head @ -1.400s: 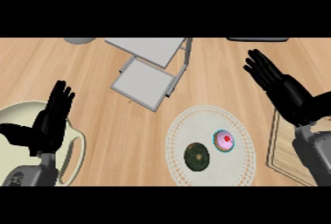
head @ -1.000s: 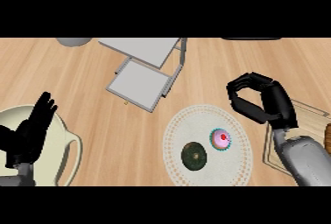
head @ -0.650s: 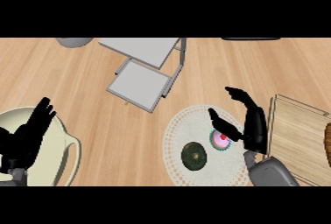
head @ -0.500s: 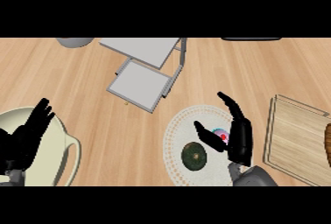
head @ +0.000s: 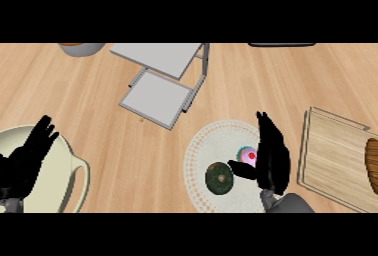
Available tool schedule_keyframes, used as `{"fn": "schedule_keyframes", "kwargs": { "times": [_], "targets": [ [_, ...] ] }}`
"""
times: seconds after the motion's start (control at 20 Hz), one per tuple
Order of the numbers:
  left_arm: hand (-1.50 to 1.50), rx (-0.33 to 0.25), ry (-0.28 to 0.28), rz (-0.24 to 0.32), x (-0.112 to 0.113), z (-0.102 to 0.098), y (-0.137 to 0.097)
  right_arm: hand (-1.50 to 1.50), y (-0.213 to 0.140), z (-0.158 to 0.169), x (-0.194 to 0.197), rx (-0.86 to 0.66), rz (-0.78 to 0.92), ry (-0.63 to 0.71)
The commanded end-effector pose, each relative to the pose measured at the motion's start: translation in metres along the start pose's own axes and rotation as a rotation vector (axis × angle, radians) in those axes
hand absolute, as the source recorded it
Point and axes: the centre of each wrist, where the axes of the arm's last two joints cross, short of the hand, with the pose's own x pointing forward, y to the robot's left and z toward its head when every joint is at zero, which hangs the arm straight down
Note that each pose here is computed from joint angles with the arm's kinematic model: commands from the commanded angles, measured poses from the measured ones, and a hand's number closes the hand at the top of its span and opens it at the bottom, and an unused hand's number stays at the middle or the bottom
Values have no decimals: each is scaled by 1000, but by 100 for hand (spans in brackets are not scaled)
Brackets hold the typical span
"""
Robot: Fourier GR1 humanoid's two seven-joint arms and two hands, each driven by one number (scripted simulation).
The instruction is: Pick the cupcake from the placemat and place it in the tiered shelf
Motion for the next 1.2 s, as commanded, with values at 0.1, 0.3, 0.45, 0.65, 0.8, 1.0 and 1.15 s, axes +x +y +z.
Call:
{"fn": "schedule_keyframes", "kwargs": {
  "times": [0.1,0.3,0.45,0.65,0.8,1.0,1.15],
  "targets": [
    [0,-21,21,-6,-3,-2,-10,-150,1,6,26,200,379,120],
    [0,-22,18,-5,-3,-2,3,-150,-15,12,59,290,536,176],
    [0,-33,27,10,-2,1,14,-150,-22,13,82,304,625,204],
    [0,-25,17,13,-6,0,-3,-150,-30,13,96,333,686,237],
    [0,-18,17,-3,-8,-3,0,-150,-28,-1,87,354,685,254],
    [0,-13,24,2,-4,-3,-11,-150,-45,-11,64,363,683,267],
    [0,-20,29,2,9,-1,4,-150,-44,-18,66,373,710,287]
  ]
}}
